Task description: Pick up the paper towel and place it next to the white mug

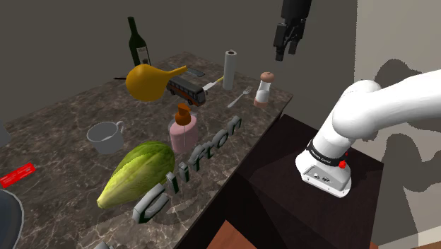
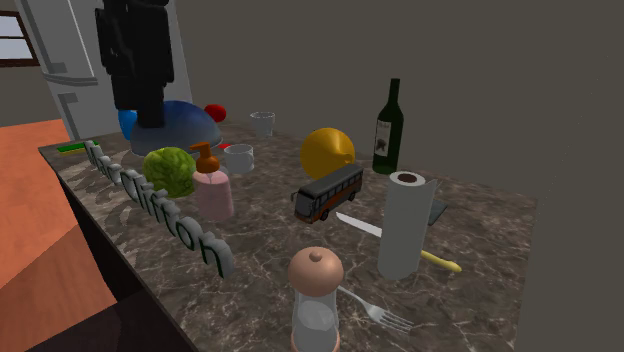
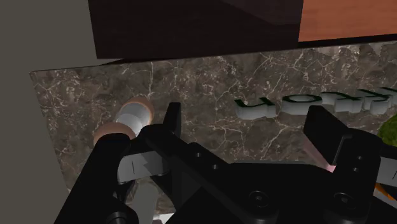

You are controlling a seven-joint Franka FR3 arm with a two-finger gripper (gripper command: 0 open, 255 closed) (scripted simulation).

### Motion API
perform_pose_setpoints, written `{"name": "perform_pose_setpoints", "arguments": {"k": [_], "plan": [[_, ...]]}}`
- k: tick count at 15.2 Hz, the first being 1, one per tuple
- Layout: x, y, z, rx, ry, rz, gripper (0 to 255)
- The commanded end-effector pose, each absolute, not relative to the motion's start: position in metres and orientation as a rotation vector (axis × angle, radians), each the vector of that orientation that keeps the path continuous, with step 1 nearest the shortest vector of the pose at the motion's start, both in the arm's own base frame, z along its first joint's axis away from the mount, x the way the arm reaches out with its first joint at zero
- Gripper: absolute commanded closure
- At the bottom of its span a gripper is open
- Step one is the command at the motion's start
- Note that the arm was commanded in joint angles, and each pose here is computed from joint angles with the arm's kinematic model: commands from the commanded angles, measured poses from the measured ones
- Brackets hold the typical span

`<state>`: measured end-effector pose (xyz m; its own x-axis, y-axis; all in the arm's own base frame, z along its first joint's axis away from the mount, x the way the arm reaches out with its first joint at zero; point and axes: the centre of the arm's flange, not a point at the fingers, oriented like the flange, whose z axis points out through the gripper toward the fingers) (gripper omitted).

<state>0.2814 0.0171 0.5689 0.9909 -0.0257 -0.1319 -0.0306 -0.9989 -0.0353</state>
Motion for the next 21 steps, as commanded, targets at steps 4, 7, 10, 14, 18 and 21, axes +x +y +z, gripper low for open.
{"name": "perform_pose_setpoints", "arguments": {"k": [4, 7, 10, 14, 18, 21], "plan": [[0.315, 0.003, 0.556, -3.096, 0.072, 0.19, 0], [0.348, -0.011, 0.543, -3.094, 0.1, 0.176, 0], [0.381, -0.026, 0.53, -3.092, 0.128, 0.161, 0], [0.425, -0.047, 0.514, -3.088, 0.166, 0.142, 0], [0.468, -0.069, 0.498, -3.084, 0.203, 0.123, 0], [0.5, -0.086, 0.486, -3.081, 0.231, 0.108, 0]]}}
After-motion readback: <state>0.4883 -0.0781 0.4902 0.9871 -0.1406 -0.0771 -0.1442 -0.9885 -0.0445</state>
